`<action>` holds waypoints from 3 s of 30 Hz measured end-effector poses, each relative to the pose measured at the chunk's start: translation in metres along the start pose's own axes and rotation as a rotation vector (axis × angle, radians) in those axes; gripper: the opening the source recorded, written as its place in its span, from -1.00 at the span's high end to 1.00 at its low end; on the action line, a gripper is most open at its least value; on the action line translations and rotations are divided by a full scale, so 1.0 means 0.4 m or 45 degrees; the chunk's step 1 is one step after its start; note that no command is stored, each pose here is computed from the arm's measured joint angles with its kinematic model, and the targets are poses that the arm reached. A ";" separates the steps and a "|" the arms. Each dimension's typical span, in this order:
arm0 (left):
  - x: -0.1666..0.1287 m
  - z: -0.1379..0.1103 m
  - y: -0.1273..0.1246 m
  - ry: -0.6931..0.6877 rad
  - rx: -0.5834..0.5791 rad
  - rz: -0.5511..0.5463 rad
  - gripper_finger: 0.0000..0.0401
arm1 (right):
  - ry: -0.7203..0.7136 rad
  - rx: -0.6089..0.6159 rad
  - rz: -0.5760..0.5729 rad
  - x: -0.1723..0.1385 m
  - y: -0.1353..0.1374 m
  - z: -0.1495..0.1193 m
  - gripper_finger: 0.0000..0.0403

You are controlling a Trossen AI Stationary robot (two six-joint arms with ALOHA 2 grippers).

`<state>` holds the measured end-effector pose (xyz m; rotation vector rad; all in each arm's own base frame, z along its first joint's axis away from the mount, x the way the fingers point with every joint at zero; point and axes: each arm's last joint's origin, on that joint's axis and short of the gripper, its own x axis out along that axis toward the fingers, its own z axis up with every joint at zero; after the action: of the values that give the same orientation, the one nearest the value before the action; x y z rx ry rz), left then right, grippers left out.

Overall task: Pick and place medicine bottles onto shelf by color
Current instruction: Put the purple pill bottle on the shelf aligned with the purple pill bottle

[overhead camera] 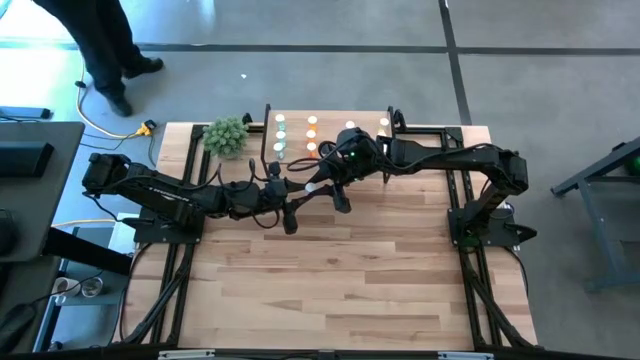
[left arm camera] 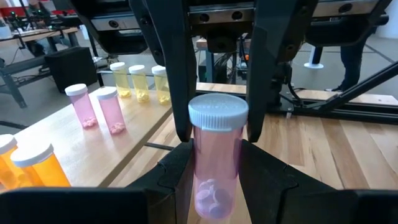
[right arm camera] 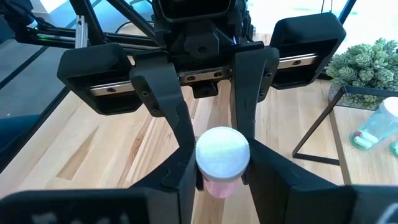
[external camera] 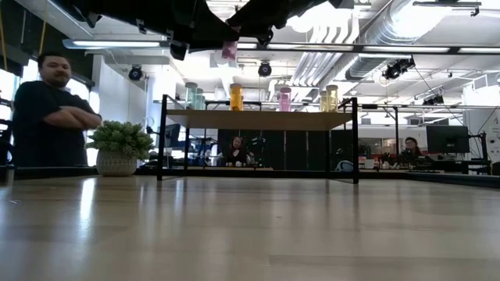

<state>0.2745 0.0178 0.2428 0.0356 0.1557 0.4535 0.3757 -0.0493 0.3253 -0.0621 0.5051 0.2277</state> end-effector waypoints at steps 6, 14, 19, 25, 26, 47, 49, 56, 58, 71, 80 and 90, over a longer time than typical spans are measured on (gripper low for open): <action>0.000 0.000 0.000 0.000 0.000 0.000 0.47 | 0.000 0.000 0.000 0.000 0.000 0.000 0.46; 0.000 0.000 0.000 0.002 0.001 -0.005 0.45 | 0.015 0.017 0.003 -0.001 0.001 -0.003 0.46; 0.000 0.000 0.000 0.001 0.000 -0.005 0.30 | 0.022 0.042 0.004 -0.001 0.001 -0.004 0.46; 0.000 0.000 0.000 0.002 -0.024 0.008 0.00 | 0.031 0.041 -0.001 -0.006 -0.003 -0.006 0.46; 0.000 -0.001 0.001 0.003 -0.042 0.022 -0.05 | 0.029 0.040 -0.004 -0.012 -0.004 -0.004 0.46; -0.001 -0.004 0.002 0.020 -0.057 0.061 -0.19 | -0.059 0.016 -0.413 -0.320 -0.064 0.036 0.46; -0.001 -0.004 0.002 0.020 -0.056 0.060 -0.19 | -0.041 0.039 -0.442 -0.327 -0.082 0.020 0.46; -0.001 -0.004 0.002 0.020 -0.056 0.060 -0.19 | 0.033 0.183 -0.461 -0.266 -0.136 -0.124 0.46; 0.000 -0.004 0.003 0.021 -0.056 0.062 -0.19 | 0.068 0.200 -0.448 -0.256 -0.135 -0.149 0.46; 0.000 -0.006 0.003 0.029 -0.052 0.063 -0.19 | 0.119 0.214 -0.420 -0.229 -0.131 -0.183 0.46; 0.000 -0.006 0.003 0.029 -0.051 0.064 -0.19 | 0.190 0.172 -0.504 -0.193 -0.131 -0.192 0.46; 0.001 -0.005 0.008 0.026 -0.053 0.096 -0.19 | 0.176 0.191 -0.549 -0.200 -0.144 -0.193 0.46</action>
<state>0.2730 0.0210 0.2408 -0.0042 0.1654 0.5324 0.2846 -0.1302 0.2967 -0.0392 0.6319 -0.2380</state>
